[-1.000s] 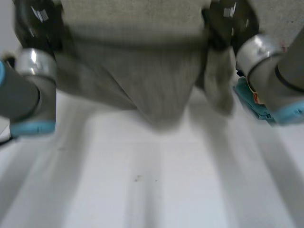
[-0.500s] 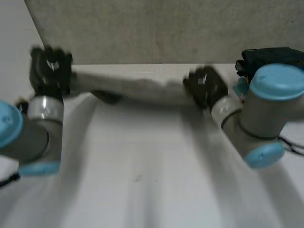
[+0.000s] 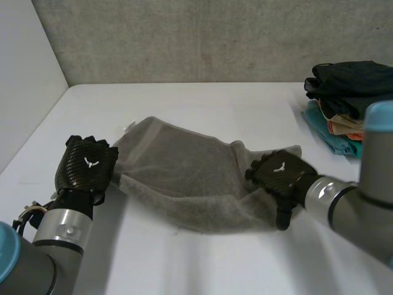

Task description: Fold the laundry.

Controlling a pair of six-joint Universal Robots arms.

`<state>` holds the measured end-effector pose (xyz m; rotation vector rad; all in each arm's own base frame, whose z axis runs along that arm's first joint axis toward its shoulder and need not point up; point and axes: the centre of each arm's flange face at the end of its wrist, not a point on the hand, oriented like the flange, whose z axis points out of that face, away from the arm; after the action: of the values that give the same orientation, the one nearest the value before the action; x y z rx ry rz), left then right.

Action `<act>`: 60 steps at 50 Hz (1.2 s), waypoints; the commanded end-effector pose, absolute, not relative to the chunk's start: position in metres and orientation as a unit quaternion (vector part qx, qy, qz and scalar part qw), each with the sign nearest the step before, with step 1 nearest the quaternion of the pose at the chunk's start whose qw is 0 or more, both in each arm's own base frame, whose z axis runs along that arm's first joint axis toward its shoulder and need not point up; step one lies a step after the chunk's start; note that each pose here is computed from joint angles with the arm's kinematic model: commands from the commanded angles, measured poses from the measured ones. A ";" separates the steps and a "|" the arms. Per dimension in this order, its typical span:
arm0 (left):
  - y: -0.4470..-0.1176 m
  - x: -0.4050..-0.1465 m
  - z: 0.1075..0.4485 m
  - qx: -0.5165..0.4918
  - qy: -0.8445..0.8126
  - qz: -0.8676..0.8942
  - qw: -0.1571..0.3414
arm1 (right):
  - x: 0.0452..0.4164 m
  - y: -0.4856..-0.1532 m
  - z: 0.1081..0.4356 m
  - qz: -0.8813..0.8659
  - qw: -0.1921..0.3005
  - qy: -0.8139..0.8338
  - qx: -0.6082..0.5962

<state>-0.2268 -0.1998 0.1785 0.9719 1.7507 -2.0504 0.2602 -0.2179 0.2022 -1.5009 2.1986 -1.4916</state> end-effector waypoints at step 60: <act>-0.201 -0.224 0.176 0.334 0.609 -0.706 0.138 | 0.269 -0.316 0.161 -0.375 0.050 0.810 -0.448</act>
<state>-0.2246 -0.2000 0.1761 0.9688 1.7620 -2.0415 0.2748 -0.3157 0.1598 -1.3388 2.4516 -1.1384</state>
